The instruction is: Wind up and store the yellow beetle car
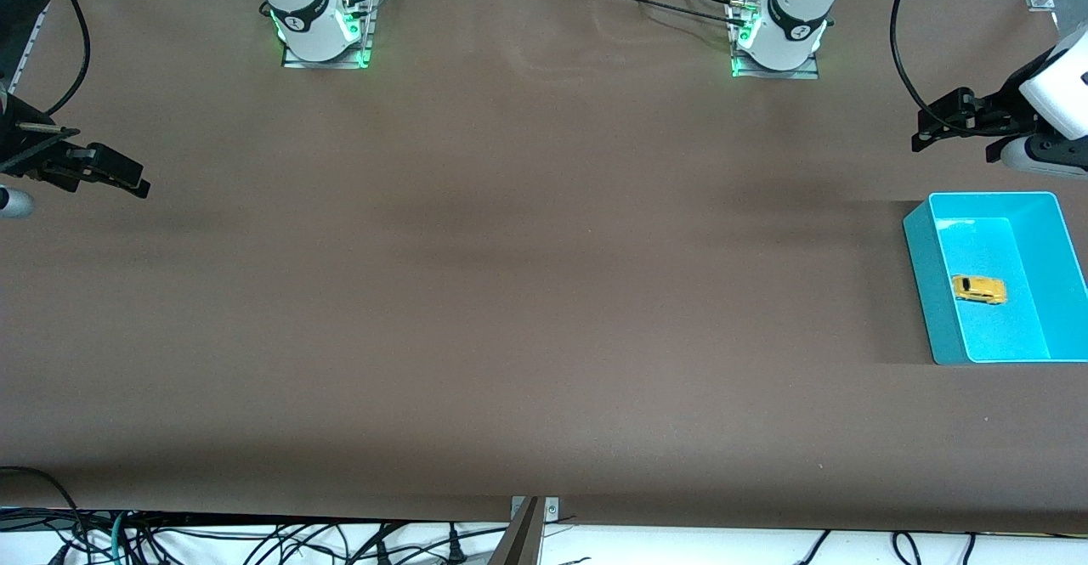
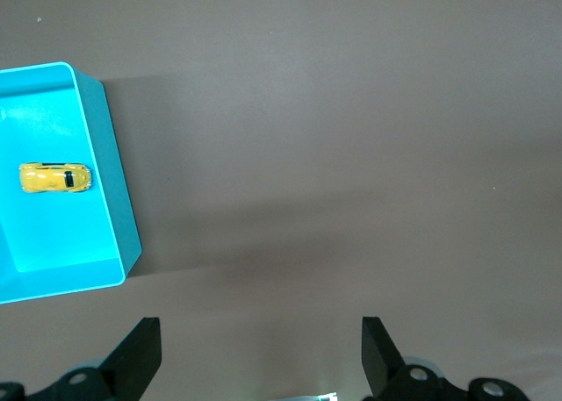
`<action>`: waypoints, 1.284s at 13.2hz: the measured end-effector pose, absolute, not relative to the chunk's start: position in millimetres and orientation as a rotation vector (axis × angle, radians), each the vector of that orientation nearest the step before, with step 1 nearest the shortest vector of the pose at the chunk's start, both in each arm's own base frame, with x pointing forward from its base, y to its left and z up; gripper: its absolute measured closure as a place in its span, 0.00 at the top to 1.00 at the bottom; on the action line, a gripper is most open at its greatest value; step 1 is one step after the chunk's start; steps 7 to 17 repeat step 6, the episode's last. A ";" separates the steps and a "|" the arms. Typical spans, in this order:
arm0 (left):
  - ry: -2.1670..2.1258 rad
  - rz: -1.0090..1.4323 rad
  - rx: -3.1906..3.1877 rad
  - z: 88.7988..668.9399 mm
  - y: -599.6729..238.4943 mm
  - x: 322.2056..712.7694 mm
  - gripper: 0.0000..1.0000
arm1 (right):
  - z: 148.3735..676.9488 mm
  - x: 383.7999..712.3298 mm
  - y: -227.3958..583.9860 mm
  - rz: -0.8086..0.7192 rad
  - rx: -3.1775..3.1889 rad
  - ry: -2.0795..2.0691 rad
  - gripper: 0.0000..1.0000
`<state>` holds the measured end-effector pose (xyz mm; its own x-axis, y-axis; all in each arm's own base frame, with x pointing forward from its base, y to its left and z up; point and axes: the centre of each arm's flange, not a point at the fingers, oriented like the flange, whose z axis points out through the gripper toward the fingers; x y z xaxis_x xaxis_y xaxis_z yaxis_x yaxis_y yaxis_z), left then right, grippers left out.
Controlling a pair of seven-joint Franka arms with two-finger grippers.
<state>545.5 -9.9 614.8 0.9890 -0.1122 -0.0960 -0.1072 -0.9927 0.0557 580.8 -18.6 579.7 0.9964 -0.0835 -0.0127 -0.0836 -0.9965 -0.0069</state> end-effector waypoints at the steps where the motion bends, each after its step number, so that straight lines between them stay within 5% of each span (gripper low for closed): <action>1: -0.170 -0.154 3.083 614.5 -9.9 545.6 1.00 | 579.7 580.8 -18.6 0.019 -3.131 0.131 1.00; 17: -0.170 -0.157 3.082 613.4 -9.9 546.2 1.00 | 579.7 580.8 -18.7 0.019 -3.131 0.131 1.00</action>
